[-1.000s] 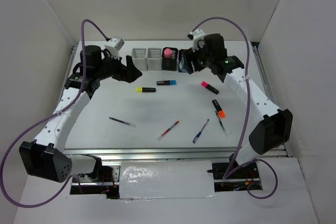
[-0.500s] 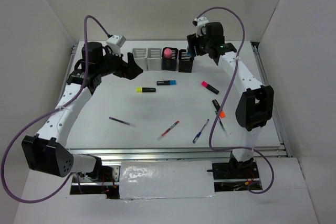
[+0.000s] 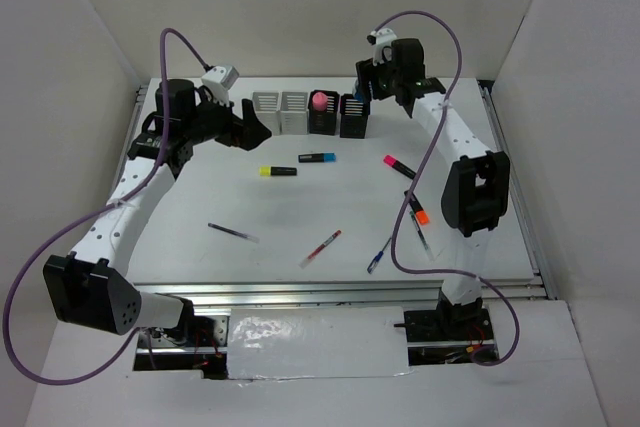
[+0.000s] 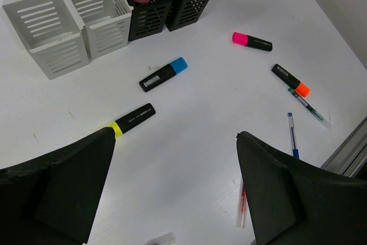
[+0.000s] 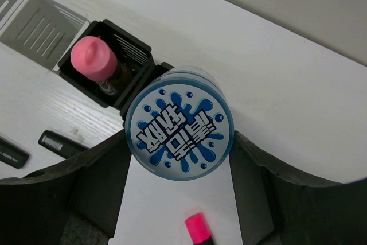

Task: Sort the stationery into containers
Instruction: Place the stationery in the storage box.

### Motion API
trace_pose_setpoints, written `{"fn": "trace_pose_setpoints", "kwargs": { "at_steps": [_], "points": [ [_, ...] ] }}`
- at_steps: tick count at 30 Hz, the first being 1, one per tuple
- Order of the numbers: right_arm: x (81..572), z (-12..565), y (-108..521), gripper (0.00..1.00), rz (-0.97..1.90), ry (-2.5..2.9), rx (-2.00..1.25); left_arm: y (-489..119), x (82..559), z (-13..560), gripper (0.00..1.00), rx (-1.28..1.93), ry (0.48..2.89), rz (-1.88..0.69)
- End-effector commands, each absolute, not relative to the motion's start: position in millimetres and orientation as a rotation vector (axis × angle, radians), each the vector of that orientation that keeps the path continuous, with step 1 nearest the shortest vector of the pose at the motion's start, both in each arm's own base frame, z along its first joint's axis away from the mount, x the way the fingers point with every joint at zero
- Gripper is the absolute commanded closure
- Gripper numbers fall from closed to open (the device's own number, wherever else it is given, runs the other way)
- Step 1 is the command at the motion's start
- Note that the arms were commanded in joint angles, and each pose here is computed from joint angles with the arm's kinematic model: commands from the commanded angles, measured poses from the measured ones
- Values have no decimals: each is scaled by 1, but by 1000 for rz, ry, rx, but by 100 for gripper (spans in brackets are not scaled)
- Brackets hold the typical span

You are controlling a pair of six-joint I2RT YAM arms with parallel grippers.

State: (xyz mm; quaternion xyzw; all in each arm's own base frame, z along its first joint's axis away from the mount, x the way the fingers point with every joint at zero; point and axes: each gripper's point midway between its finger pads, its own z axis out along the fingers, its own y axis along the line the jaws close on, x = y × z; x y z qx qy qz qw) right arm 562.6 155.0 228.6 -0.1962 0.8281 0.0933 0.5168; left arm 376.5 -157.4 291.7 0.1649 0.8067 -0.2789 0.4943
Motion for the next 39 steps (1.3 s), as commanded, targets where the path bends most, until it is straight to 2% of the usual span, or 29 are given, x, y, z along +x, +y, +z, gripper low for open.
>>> {"fn": "trace_pose_setpoints", "kwargs": {
  "at_steps": [1, 18, 30, 36, 39],
  "points": [
    [584, 279, 164, 89, 248, 1823, -458, -158, 385, 303, 1, 435, 1893, -672],
    [588, 240, 181, 84, 258, 1898, -529, -156, 390, 295, 1, 436, 1910, -686],
    [587, 210, 187, 76, 249, 1958, -582, -155, 392, 295, 1, 435, 1915, -691],
    [589, 208, 188, 68, 240, 1963, -590, -155, 393, 294, 1, 435, 1918, -694],
    [591, 207, 189, 58, 233, 1965, -591, -156, 394, 292, 1, 435, 1922, -697]
  ]
}}
